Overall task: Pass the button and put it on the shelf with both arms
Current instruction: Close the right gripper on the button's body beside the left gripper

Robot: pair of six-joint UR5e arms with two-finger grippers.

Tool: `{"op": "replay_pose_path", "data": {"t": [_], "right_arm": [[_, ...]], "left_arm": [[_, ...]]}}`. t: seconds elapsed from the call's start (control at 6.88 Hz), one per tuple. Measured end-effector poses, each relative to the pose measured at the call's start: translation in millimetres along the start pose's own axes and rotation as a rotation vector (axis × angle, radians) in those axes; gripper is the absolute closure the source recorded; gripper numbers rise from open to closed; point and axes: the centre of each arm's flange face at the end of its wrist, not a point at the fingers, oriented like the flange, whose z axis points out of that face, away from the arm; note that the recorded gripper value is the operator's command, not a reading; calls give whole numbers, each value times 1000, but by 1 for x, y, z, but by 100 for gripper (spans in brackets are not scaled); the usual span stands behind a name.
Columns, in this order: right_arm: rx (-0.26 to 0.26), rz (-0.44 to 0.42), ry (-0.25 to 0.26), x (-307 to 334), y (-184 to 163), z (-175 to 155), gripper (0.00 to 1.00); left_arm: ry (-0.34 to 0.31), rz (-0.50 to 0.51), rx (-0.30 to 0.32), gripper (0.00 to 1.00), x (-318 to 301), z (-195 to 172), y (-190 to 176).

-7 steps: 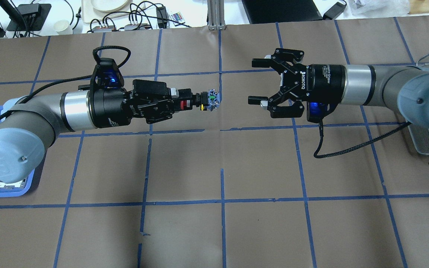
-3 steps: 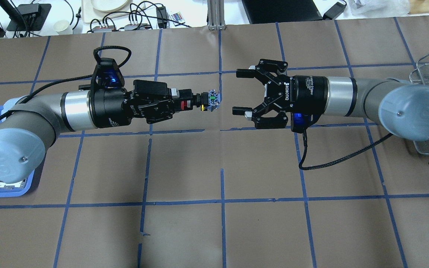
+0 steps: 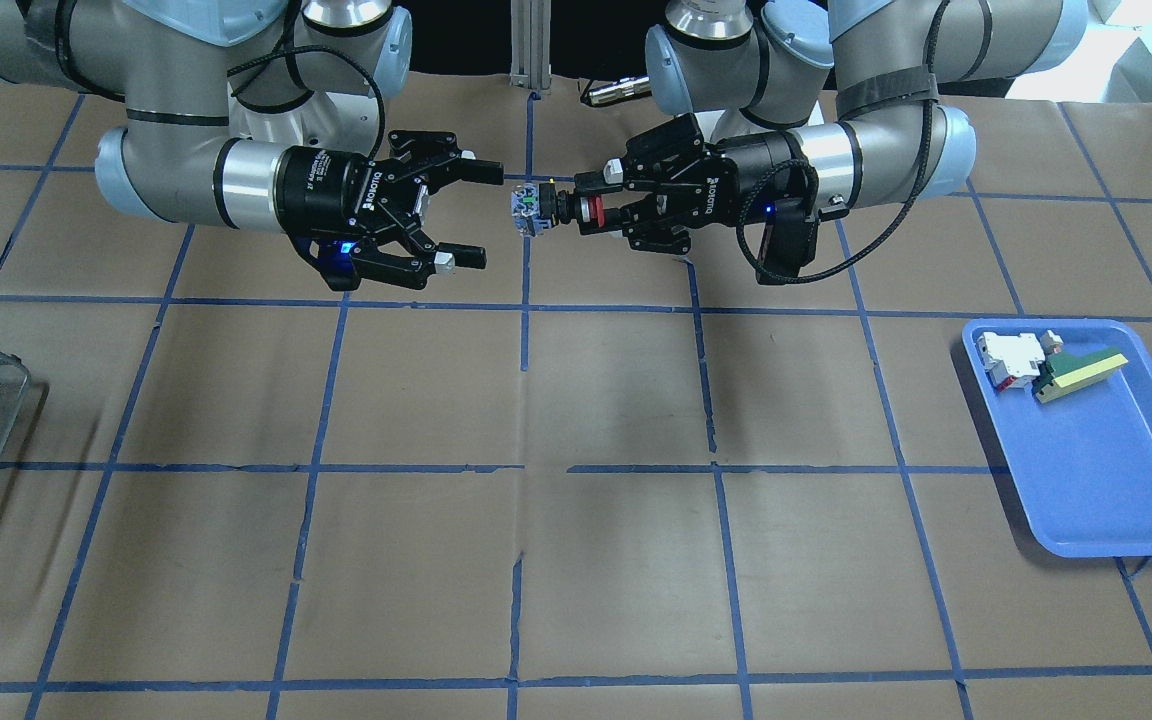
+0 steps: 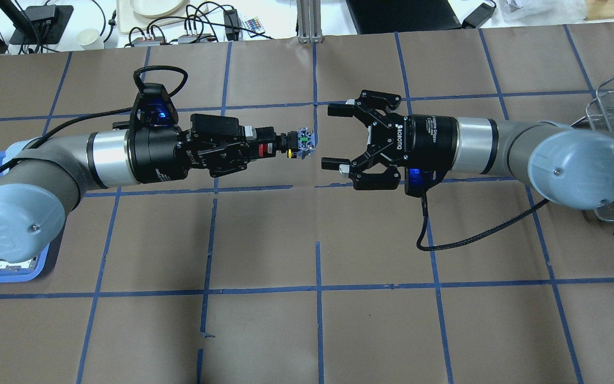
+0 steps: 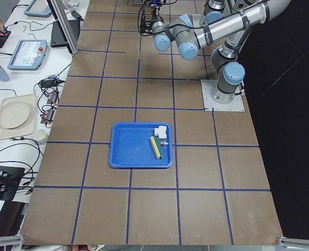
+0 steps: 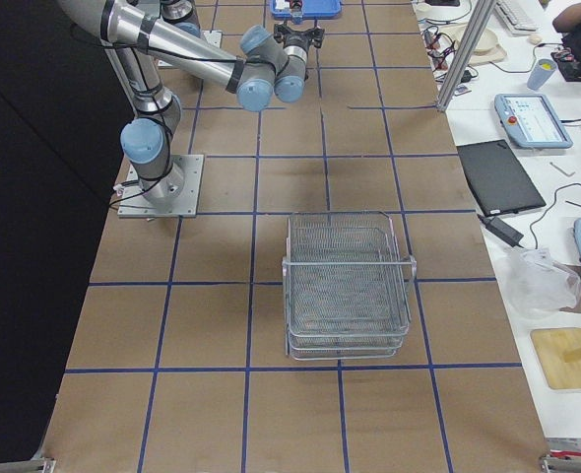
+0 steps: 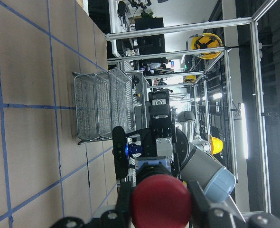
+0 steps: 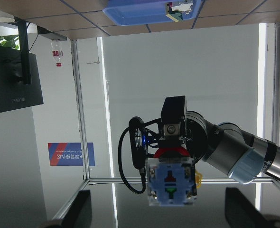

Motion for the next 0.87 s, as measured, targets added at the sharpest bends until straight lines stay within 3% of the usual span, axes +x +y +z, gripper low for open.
{"op": "replay_pose_path", "data": {"t": [0.87], "right_arm": [[-24,22,1,4,-2,11,0]], "left_arm": [[2,1,0,91,0,0,0]]}}
